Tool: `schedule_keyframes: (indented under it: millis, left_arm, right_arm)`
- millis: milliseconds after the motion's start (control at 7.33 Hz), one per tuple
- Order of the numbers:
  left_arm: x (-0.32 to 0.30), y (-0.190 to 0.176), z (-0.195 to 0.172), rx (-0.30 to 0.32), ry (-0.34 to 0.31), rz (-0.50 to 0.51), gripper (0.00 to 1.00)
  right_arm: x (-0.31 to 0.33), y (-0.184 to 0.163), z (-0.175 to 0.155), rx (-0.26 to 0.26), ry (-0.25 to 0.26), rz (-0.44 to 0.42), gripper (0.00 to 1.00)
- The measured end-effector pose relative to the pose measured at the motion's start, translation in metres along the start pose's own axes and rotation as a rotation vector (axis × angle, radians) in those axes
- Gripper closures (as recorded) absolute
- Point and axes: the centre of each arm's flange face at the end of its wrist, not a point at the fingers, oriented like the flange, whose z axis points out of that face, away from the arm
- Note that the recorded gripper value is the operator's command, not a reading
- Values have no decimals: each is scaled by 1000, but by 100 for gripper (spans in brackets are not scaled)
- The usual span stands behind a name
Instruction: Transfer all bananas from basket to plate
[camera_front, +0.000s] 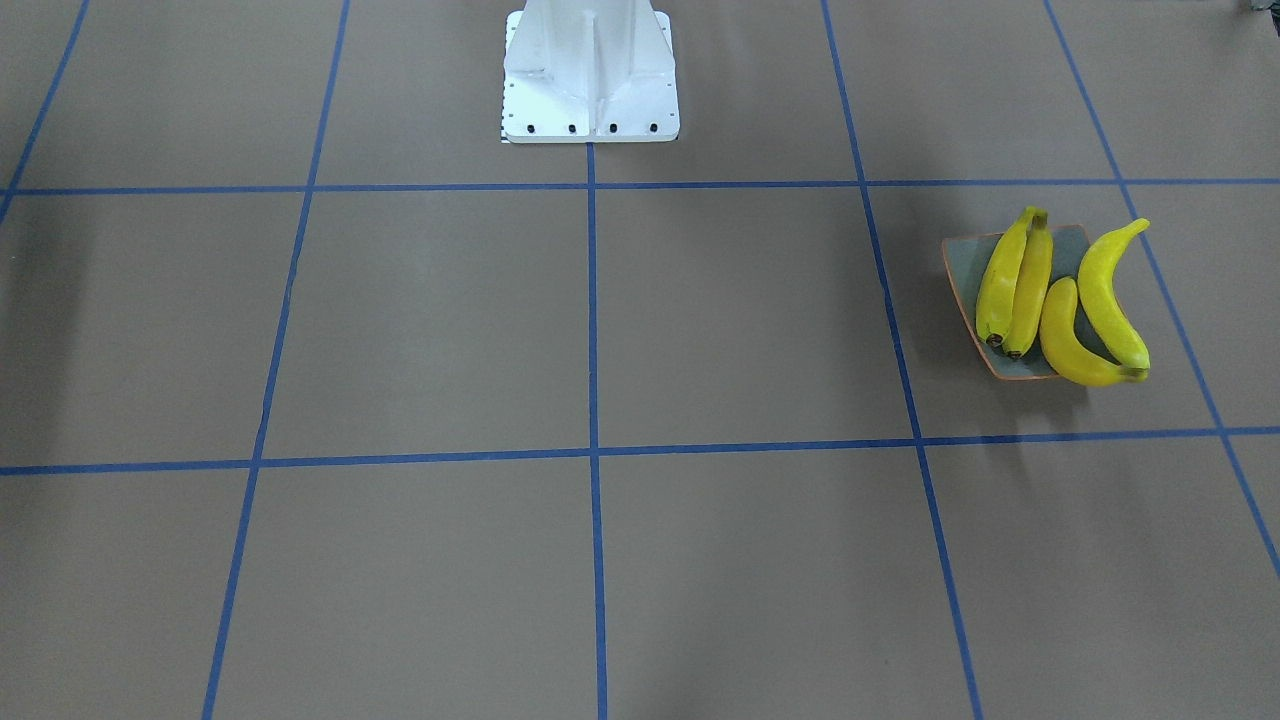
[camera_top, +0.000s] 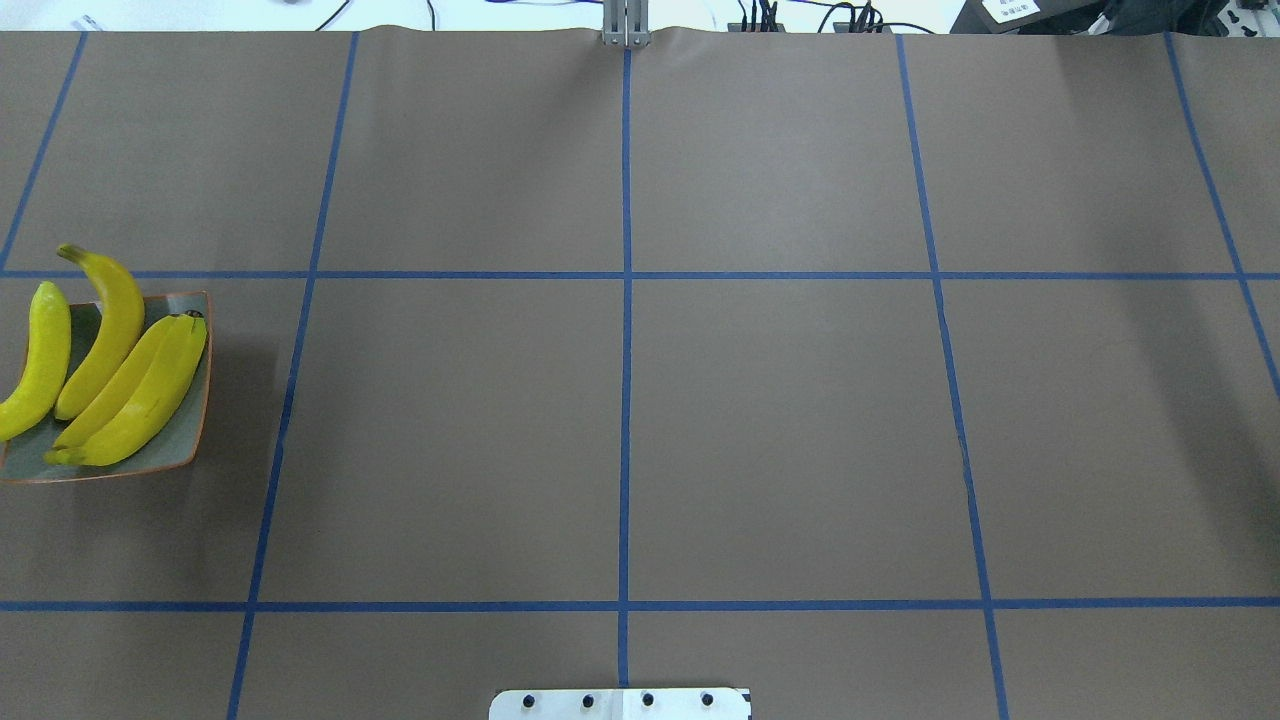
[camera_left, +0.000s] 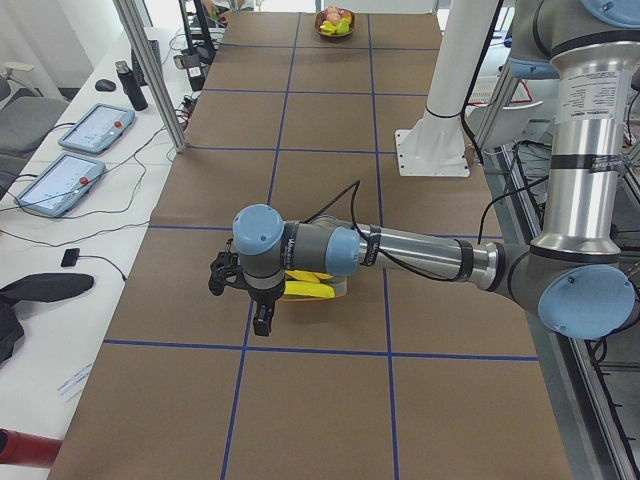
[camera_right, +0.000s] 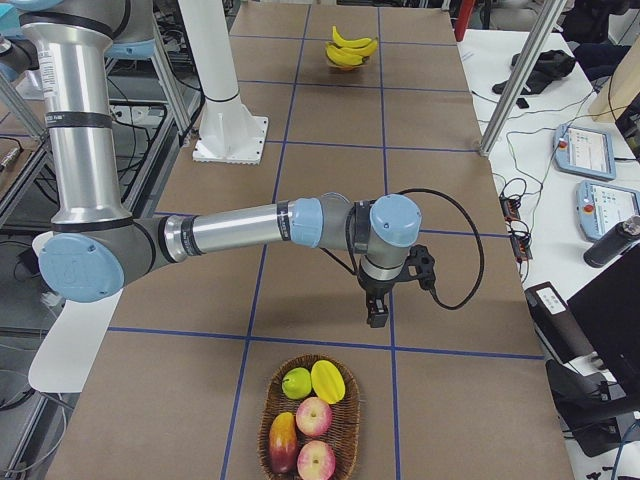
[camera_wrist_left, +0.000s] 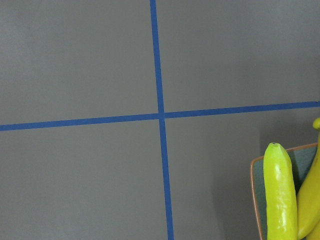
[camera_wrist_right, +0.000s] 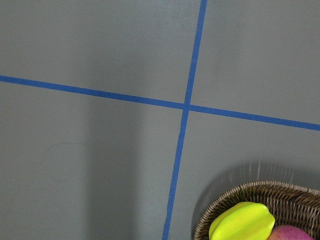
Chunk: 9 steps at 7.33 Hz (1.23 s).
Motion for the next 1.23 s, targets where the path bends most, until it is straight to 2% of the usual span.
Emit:
schedule_keyframes:
  millis: [683,1229]
  left_arm:
    - [1,0,-1,2,0,1,1]
    - [0,0,-1,1,0,-2,1]
  right_arm:
    - [3,3,4,-7,1,31,0]
    - [9,4,11,20,6,20,0]
